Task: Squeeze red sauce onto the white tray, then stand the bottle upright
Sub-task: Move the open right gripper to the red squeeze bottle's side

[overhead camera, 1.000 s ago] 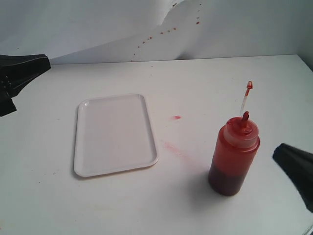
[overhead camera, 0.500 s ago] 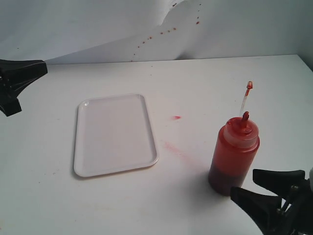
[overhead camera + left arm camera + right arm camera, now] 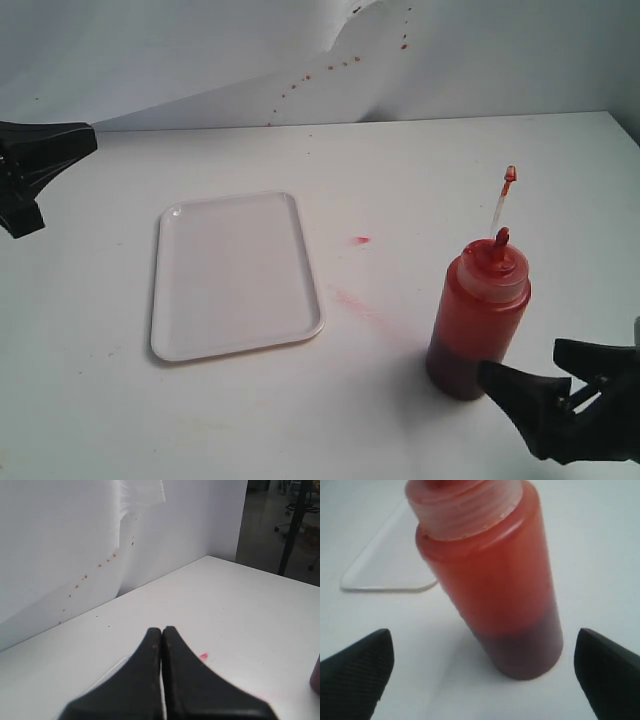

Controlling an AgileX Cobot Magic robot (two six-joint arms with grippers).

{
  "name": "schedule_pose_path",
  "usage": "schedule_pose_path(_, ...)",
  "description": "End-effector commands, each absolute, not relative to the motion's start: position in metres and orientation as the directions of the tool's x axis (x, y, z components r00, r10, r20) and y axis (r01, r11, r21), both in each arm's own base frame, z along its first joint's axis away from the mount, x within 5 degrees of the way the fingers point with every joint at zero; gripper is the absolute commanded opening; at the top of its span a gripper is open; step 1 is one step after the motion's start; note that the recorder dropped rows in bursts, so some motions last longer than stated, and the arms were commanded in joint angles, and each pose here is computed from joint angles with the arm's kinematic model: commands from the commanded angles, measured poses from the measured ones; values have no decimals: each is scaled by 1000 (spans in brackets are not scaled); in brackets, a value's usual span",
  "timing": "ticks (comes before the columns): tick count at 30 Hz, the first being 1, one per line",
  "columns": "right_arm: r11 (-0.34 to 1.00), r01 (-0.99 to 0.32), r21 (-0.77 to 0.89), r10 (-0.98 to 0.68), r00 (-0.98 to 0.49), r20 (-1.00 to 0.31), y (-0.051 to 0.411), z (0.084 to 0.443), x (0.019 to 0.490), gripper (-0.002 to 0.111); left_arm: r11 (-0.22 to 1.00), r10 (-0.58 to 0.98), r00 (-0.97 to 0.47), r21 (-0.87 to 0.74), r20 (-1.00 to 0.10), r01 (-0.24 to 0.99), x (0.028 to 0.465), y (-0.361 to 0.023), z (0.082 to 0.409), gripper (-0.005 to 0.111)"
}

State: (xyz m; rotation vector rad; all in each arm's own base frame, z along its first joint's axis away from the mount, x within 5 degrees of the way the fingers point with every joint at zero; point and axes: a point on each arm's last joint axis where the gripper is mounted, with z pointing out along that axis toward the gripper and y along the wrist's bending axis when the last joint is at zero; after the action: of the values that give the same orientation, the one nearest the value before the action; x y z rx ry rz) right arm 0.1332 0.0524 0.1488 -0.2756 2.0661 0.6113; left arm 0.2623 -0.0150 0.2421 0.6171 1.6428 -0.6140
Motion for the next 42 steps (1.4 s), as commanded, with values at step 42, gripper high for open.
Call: schedule_pose_path(42,545,-819,181,-9,-222,-975,81,178,116,105,726,52,-140,-59,-989,685,262,-14,243,0)
